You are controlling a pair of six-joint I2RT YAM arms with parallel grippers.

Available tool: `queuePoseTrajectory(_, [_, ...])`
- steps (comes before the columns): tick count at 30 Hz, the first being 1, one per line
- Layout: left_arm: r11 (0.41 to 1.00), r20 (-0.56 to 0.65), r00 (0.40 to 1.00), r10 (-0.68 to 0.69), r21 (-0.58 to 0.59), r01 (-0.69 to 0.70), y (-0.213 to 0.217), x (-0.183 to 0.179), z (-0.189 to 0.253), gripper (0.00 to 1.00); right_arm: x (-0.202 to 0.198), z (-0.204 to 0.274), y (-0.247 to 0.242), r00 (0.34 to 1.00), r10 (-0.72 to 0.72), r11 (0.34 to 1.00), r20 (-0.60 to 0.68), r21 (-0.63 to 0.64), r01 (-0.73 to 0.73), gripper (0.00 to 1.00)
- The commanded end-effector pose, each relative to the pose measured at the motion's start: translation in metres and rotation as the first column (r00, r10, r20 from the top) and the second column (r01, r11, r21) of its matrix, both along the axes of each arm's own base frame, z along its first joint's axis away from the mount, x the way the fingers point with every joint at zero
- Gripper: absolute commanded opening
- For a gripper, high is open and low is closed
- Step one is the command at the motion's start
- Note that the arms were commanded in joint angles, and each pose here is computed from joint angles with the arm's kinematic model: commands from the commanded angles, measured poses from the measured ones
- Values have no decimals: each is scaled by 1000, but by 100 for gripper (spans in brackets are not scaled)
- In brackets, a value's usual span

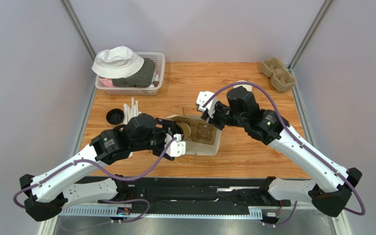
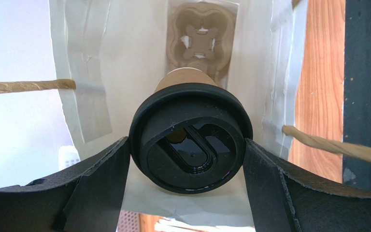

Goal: Pack the takeout coffee

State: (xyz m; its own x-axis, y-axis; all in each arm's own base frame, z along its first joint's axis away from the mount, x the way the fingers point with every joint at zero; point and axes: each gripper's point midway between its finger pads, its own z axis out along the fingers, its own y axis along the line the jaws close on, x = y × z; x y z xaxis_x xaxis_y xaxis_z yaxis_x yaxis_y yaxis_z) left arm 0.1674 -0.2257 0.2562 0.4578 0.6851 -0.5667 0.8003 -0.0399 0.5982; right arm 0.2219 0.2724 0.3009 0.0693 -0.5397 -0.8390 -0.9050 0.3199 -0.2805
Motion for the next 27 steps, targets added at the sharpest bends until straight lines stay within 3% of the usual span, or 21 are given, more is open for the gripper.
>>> queuePoseTrajectory(1, [995,-73,996,54,-84,-60,-11,3,18,18,-9,32,2,989,66,993,135,85,-78,0])
queuePoseTrajectory(11, [971,-118,981,154,-165,-172,-18,19,30,17,-27,24,5,968,143,986,207,52,-156,0])
queuePoseTrajectory(27, [975,-178,977,120,-166,-150,-3,5,34,17,-34,18,1,945,204,977,255,16,-215,0])
